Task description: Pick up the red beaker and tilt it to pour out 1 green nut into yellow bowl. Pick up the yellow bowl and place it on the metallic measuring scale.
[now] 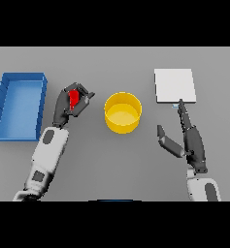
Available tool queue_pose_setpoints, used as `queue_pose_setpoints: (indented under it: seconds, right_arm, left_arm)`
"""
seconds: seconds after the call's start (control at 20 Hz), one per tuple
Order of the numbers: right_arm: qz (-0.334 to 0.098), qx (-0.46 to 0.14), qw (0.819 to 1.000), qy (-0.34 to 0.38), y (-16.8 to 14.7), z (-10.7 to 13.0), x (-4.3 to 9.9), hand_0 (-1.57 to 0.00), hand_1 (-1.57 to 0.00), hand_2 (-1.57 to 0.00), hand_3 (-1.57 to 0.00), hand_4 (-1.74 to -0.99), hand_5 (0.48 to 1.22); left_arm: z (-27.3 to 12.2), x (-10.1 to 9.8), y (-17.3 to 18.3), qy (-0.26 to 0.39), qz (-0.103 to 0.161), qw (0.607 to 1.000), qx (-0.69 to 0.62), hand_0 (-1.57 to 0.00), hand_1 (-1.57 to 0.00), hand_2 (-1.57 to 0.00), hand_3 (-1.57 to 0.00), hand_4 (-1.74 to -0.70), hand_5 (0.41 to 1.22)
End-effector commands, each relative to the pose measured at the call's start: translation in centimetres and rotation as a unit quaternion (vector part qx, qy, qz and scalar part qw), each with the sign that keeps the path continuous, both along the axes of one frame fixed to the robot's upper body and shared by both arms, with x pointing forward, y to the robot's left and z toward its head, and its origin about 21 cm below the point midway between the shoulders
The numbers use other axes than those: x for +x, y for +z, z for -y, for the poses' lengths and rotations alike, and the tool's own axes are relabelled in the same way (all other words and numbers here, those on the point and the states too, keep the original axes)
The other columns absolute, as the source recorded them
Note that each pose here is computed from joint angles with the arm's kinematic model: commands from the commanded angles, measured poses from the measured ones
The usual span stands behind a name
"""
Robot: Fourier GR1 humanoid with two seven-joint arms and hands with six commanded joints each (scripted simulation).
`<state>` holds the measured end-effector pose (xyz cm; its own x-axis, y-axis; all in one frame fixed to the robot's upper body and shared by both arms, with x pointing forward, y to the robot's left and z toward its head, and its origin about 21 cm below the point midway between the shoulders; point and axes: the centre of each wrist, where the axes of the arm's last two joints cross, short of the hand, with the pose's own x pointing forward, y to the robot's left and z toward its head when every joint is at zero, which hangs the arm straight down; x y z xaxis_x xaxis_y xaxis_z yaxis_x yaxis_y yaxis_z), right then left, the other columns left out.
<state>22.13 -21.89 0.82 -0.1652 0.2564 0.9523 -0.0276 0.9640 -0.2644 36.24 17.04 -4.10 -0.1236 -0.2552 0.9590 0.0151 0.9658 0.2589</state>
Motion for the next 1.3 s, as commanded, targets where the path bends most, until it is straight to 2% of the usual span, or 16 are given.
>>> queue_pose_setpoints:
  seconds: [0.0,0.05,0.15,0.4,0.6,0.7,0.8,1.0,1.05,1.15,1.25]
  right_arm:
    - [0.002,0.004,1.0,0.002,-0.1,-0.5,-0.1,0.0,0.0,0.0,0.0,-1.233,0.688]
    - [0.005,0.005,1.0,-0.001,-0.1,-0.2,-0.2,0.0,0.0,0.0,0.0,-1.233,0.686]
    - [0.0,0.003,1.0,0.0,0.2,-0.4,-0.1,0.0,0.0,0.0,0.0,-1.219,0.68]
    - [0.009,-0.01,1.0,-0.001,0.0,-0.6,0.1,0.0,0.0,0.0,0.0,-1.16,0.664]
    - [0.011,-0.029,0.999,-0.008,-0.1,-0.2,0.3,0.0,0.0,0.0,0.0,-1.108,0.656]
    - [0.013,-0.031,0.999,-0.006,-0.4,-0.2,-0.2,0.0,0.0,0.0,0.0,-1.101,0.658]
    - [0.014,-0.034,0.999,-0.009,-0.2,-0.3,-0.1,0.0,0.0,0.0,0.0,-1.092,0.661]
    - [0.019,-0.034,0.999,-0.003,-0.2,-0.1,-0.3,0.0,0.0,0.0,0.0,-1.092,0.665]
    - [0.003,-0.032,0.999,-0.005,-0.4,-0.3,-0.2,0.0,0.0,0.0,0.0,-1.092,0.664]
    - [0.011,-0.031,0.999,0.004,-0.3,-0.6,-0.5,0.0,0.0,0.0,0.0,-1.096,0.67]
    - [0.011,-0.026,1.0,0.005,-0.1,-0.2,-0.3,0.0,0.0,0.0,0.0,-1.069,0.685]
  left_arm:
    - [0.1,0.1,-0.1,0.001,0.002,1.0,-0.007,-1.16,-1.18,-1.17,-1.0,-1.6,1.073]
    - [-0.3,0.1,-0.1,0.004,0.003,1.0,-0.007,-1.24,-1.25,-1.25,-1.11,-1.57,1.103]
    - [0.1,0.3,0.1,0.01,0.002,1.0,-0.013,-1.36,-1.37,-1.37,-1.28,-1.63,1.125]
    - [0.4,1.3,2.0,0.011,0.024,1.0,-0.001,-1.5,-1.5,-1.5,-1.47,-1.71,1.126]
    - [0.0,2.1,4.8,-0.019,0.048,0.996,0.067,-1.54,-1.54,-1.54,-1.53,-1.73,1.13]
    - [-0.3,2.7,6.9,-0.042,0.066,0.987,0.139,-1.55,-1.55,-1.55,-1.55,-1.73,1.137]
    - [0.3,2.7,8.0,-0.076,0.071,0.97,0.219,-1.56,-1.56,-1.56,-1.55,-1.74,1.136]
    - [0.7,2.1,8.8,-0.103,0.07,0.955,0.27,-1.56,-1.56,-1.56,-1.55,-1.74,1.128]
    - [0.8,1.9,9.0,-0.107,0.069,0.952,0.278,-1.56,-1.56,-1.56,-1.55,-1.74,1.136]
    - [1.2,2.1,10.1,-0.123,0.07,0.931,0.336,-1.56,-1.56,-1.56,-1.56,-1.74,1.149]
    - [2.2,3.0,11.6,-0.147,0.079,0.894,0.416,-1.57,-1.57,-1.57,-1.56,-1.74,1.153]
